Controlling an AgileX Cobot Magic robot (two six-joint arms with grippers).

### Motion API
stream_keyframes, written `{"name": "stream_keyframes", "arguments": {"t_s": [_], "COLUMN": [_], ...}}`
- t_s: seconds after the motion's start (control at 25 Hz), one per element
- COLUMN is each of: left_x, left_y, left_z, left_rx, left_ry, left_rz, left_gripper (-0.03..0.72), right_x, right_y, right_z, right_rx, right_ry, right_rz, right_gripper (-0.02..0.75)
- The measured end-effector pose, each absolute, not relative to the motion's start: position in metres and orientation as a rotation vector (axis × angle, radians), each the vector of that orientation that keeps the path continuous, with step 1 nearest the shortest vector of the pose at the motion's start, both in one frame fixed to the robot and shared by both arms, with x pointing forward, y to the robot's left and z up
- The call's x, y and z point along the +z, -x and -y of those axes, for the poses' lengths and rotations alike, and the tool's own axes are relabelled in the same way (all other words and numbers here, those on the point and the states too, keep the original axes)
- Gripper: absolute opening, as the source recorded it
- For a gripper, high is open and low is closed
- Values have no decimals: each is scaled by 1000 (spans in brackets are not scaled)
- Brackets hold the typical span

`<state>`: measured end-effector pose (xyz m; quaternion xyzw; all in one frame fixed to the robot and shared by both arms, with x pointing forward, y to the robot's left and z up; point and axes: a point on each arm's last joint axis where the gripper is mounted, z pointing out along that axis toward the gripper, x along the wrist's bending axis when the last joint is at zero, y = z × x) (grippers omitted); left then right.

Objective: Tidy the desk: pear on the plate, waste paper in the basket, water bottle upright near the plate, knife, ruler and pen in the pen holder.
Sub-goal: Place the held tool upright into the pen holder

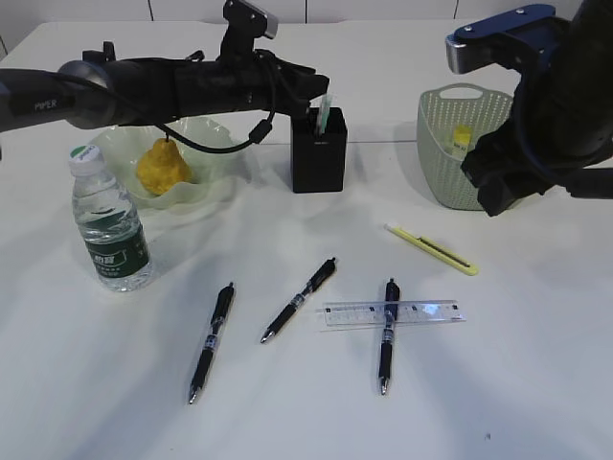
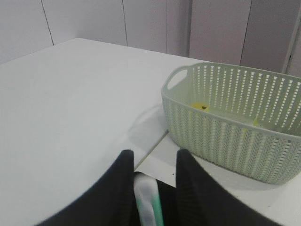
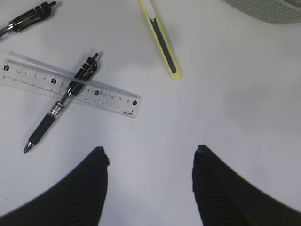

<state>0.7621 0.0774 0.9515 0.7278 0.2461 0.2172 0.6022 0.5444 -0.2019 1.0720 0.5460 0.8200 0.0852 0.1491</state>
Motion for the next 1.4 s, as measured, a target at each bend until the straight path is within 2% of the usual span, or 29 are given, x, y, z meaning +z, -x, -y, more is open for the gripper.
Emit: {"name": "stream_keyframes", "arguments": {"t_s": [0.16, 0.48, 0.8, 1.4], "left_x": [952, 953, 981, 1016], "left_y": [-762, -762, -763, -746], "left_z": [-77, -77, -84, -97], "left_rx": [503, 505, 572, 518], "left_ry": [-1686, -1684, -1688, -1891], "left_rz": [-570, -569, -636, -764], "left_gripper": [248, 253, 251, 248], "right_x": [1072, 1072, 1072, 1072], "right_y": [-544, -545, -545, -545], "right_z": [202, 202, 202, 202], "right_rx": [245, 247, 247, 250], "right_ry": [-1569, -1569, -1569, -1567], "right_rz": [-2357, -2356, -2356, -2355], "right_gripper": [428, 428, 428, 428]}}
